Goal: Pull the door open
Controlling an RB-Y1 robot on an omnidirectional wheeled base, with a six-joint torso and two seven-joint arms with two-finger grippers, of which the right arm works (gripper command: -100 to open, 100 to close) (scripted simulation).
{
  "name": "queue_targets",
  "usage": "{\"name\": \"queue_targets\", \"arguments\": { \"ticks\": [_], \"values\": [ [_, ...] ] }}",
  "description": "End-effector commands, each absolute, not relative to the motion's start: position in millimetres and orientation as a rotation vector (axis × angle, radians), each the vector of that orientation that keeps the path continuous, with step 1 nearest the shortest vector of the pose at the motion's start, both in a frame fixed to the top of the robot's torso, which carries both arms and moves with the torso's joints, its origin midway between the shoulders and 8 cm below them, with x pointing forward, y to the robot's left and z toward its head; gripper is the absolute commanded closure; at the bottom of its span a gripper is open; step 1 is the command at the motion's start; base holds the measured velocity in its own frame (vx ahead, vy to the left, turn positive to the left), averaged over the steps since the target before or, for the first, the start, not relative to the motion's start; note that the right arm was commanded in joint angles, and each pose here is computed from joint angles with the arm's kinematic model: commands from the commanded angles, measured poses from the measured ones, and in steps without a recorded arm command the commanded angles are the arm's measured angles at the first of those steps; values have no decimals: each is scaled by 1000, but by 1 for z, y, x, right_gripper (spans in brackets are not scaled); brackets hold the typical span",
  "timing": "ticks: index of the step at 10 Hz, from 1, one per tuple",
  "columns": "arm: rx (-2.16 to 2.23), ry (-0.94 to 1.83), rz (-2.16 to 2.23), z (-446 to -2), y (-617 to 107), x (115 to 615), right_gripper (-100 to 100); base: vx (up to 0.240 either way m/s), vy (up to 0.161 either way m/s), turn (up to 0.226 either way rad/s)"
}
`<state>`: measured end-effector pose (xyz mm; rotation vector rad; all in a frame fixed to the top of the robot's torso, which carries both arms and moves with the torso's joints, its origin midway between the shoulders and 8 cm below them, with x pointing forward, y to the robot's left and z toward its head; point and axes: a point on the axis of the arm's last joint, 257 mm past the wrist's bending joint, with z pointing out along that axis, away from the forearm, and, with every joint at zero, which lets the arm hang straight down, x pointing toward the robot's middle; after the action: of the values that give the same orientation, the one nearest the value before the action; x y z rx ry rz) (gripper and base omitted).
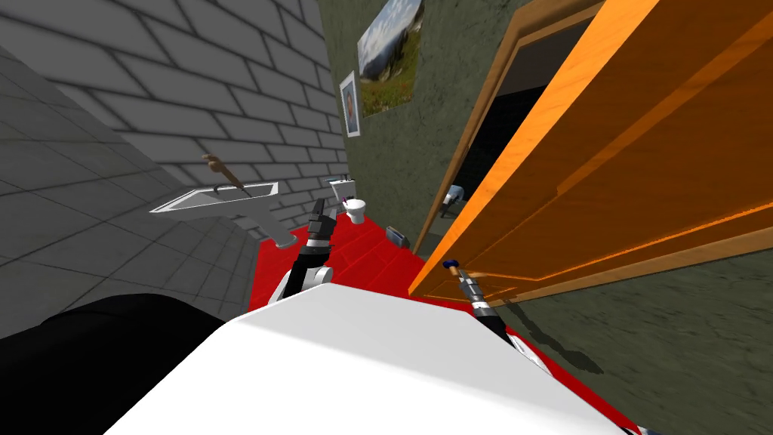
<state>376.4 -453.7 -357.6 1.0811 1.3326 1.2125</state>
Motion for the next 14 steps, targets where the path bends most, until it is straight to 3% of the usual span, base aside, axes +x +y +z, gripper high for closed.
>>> {"name": "queue_targets", "arguments": {
  "ticks": [1,14],
  "values": [
    [1072,1339,1221,-356,-456,366,100,-212,-97,180],
    [1044,1372,1258,-355,-468,316,100,-176,-82,151]
  ]
}}
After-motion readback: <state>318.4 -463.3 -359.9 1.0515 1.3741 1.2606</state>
